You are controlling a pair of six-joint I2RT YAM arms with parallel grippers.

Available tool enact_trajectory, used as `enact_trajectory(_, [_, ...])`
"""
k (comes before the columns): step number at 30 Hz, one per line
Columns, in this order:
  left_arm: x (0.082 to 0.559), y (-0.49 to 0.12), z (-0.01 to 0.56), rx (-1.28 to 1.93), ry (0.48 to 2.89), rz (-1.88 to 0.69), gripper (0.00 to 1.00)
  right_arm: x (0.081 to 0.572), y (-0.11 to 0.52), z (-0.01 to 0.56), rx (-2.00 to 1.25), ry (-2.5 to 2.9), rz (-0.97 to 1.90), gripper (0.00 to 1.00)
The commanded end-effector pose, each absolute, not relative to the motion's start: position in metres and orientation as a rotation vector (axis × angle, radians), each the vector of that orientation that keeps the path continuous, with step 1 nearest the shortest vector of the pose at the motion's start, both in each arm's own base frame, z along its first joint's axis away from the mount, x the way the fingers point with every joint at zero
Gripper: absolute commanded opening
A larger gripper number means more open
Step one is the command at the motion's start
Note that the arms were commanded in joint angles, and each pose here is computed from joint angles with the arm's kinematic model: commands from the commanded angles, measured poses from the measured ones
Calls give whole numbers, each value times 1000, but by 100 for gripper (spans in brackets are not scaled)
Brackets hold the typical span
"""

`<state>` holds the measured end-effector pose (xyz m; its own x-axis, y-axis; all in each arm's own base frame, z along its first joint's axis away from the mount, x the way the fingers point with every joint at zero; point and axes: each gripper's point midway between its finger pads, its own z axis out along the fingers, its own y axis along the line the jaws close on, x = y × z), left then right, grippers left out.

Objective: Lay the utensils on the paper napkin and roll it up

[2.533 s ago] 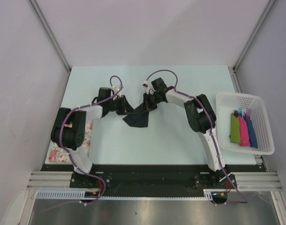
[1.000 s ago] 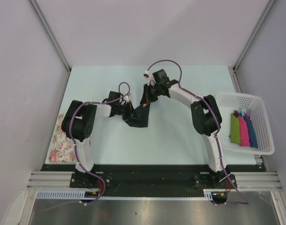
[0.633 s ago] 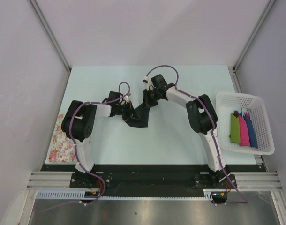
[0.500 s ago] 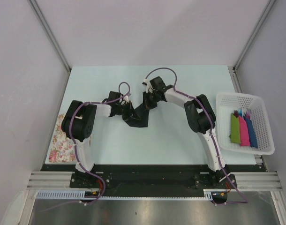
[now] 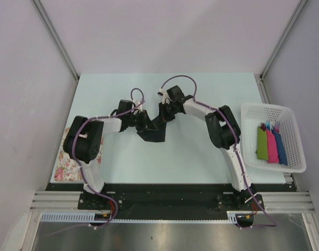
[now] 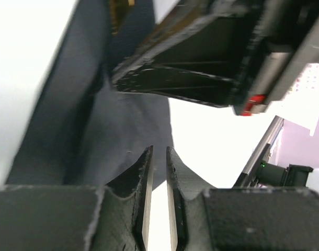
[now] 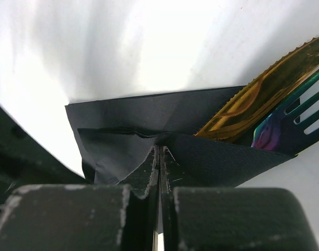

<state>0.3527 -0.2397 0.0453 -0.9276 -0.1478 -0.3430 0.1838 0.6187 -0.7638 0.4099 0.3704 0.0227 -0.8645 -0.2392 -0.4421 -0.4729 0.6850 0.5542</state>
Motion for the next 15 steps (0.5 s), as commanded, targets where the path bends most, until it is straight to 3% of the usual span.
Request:
enact_trajectory(1, [348,-249,57,109,2422,-1262,20,403,354,-11,-579,2640,888,0])
enact_trajectory(10, [347,-240,10,3,2579,-1158,6,404,356,-1,-583,2619,910,0])
enact_trajectory(15, [344,-228,-7,-58,2649,-1075,0,421,364,45,-580,2514,963,2])
